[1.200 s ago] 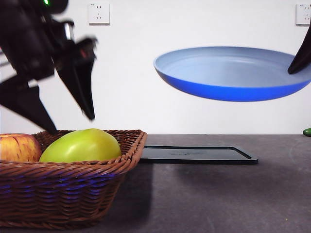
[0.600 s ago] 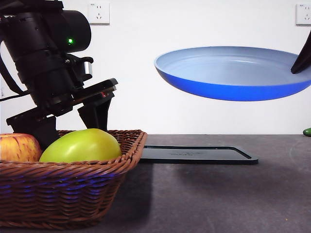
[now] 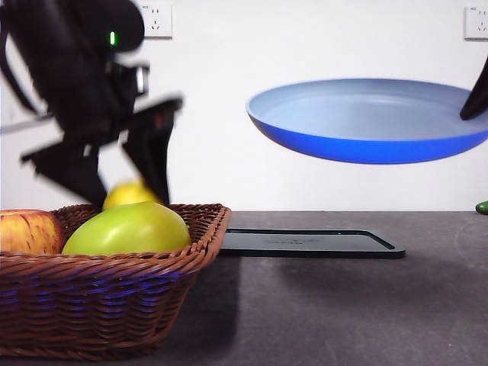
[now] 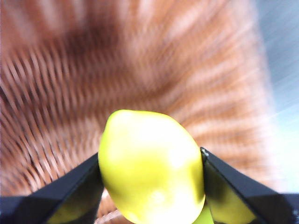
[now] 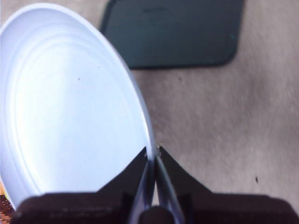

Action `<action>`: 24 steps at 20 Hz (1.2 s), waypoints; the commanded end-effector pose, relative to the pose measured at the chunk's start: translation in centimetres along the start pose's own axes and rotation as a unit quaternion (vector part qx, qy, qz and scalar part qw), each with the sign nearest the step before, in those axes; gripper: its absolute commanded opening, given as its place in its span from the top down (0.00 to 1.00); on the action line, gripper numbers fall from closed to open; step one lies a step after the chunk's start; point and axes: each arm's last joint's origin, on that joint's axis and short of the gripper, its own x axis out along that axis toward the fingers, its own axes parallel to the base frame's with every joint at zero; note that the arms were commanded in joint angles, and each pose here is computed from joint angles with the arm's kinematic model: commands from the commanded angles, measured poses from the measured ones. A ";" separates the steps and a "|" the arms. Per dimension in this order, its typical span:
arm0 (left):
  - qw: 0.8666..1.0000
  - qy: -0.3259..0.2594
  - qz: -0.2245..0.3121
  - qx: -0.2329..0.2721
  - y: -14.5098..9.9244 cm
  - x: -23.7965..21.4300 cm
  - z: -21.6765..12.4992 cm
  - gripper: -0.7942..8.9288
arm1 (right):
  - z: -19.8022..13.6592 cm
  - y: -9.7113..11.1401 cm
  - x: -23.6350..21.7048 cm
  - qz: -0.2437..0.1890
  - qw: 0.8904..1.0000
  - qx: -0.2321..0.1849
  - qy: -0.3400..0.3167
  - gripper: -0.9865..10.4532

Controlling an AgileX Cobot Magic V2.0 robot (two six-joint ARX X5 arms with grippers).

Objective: Take the lemon from the basket,put the lemon in the plate,hand out the plate

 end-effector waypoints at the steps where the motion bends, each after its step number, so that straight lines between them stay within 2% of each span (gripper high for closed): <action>1: 0.997 -0.060 -0.027 0.028 -1.6 -3.6 1.8 0.71 | 0.2 -0.2 0.8 -0.004 1.000 0.024 0.019 0.91; 4: 0.988 -0.106 -0.096 0.066 -4.3 -7.2 2.7 0.71 | 0.0 -0.9 2.1 -0.014 0.997 0.046 0.065 0.91; 6: 0.979 -0.115 -0.123 0.118 -6.6 -7.9 2.5 0.71 | -0.2 -1.2 3.0 0.000 0.993 0.062 0.096 0.91; 7: 0.974 -0.113 -0.129 0.145 -7.8 -7.7 2.0 0.71 | -0.3 -1.2 3.3 0.015 0.991 0.069 0.110 0.91; 10: 0.968 -0.088 -0.137 0.192 -11.0 -6.1 0.6 0.71 | -0.3 -1.4 3.7 0.018 0.990 0.073 0.121 0.91; 14: 0.959 -0.068 -0.123 0.248 -14.4 -3.6 -1.2 0.71 | -0.5 -1.0 3.8 0.030 0.989 0.069 0.128 0.91; 21: 0.957 -0.021 -0.118 0.265 -15.8 -0.7 -2.4 0.70 | -0.8 0.0 4.1 0.043 0.987 0.050 0.143 0.91; 24: 0.957 -0.019 -0.118 0.266 -15.8 -0.7 -2.4 0.62 | -0.9 0.2 4.2 0.046 0.987 0.046 0.146 0.91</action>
